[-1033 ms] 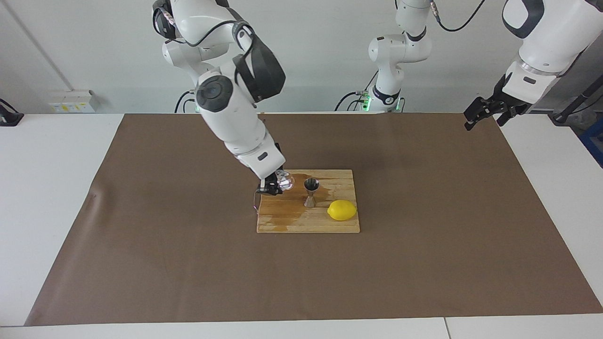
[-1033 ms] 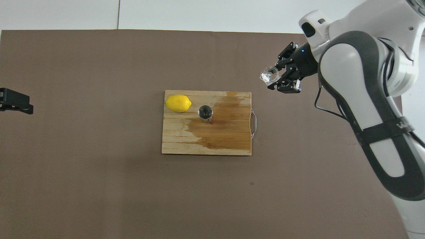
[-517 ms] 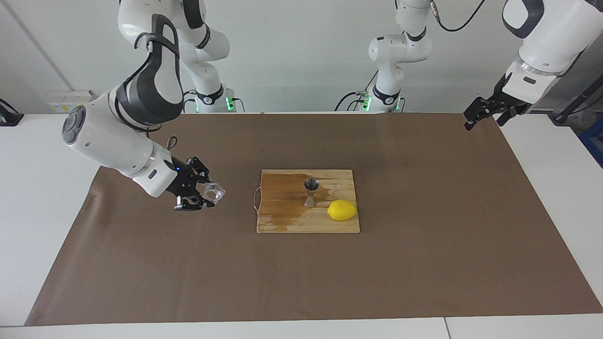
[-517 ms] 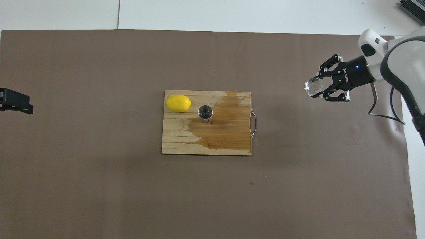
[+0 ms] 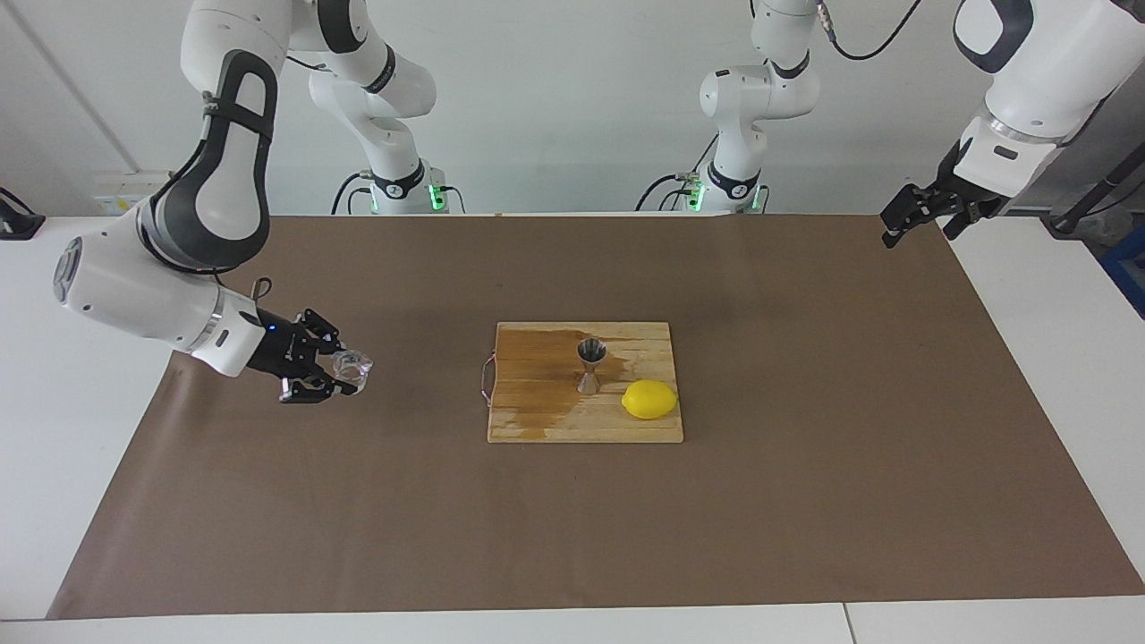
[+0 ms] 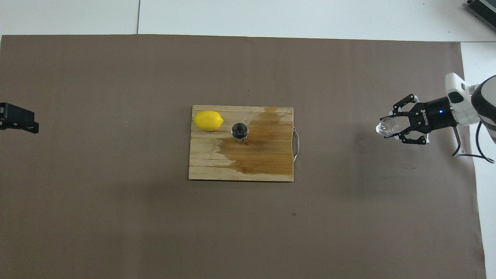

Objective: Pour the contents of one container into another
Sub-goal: 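Lower the clear glass onto the table with the right gripper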

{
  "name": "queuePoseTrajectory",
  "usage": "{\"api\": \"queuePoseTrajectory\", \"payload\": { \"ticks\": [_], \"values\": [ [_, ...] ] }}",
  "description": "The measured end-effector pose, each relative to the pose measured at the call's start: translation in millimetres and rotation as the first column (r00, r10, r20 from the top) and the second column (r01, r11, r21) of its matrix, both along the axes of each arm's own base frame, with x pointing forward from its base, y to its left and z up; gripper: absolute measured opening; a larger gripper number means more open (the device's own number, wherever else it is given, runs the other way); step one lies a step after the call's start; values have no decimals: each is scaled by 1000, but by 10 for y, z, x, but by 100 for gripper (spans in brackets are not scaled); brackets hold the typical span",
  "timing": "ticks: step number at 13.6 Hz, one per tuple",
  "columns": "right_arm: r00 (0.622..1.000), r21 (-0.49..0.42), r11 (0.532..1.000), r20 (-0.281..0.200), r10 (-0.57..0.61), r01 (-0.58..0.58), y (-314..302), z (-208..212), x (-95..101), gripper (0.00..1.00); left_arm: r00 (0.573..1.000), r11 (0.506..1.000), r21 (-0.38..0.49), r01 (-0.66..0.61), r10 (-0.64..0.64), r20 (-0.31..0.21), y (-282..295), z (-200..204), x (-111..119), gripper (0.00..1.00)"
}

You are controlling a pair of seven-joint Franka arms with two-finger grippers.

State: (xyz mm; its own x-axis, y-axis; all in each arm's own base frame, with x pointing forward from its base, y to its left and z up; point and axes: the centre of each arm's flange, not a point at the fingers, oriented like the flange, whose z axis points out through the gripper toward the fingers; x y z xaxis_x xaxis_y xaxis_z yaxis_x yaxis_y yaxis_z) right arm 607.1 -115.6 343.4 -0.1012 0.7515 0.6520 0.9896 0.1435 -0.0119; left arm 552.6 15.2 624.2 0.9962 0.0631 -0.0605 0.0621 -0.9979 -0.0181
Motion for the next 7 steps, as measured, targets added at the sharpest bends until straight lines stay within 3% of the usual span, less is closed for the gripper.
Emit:
{"api": "queuePoseTrajectory", "payload": {
  "ticks": [7],
  "values": [
    [1000, 90, 996, 0, -11, 11, -393, -519, -361, 49, 1000, 1000, 0, 0, 0, 0, 0, 0, 0, 100]
  ]
}}
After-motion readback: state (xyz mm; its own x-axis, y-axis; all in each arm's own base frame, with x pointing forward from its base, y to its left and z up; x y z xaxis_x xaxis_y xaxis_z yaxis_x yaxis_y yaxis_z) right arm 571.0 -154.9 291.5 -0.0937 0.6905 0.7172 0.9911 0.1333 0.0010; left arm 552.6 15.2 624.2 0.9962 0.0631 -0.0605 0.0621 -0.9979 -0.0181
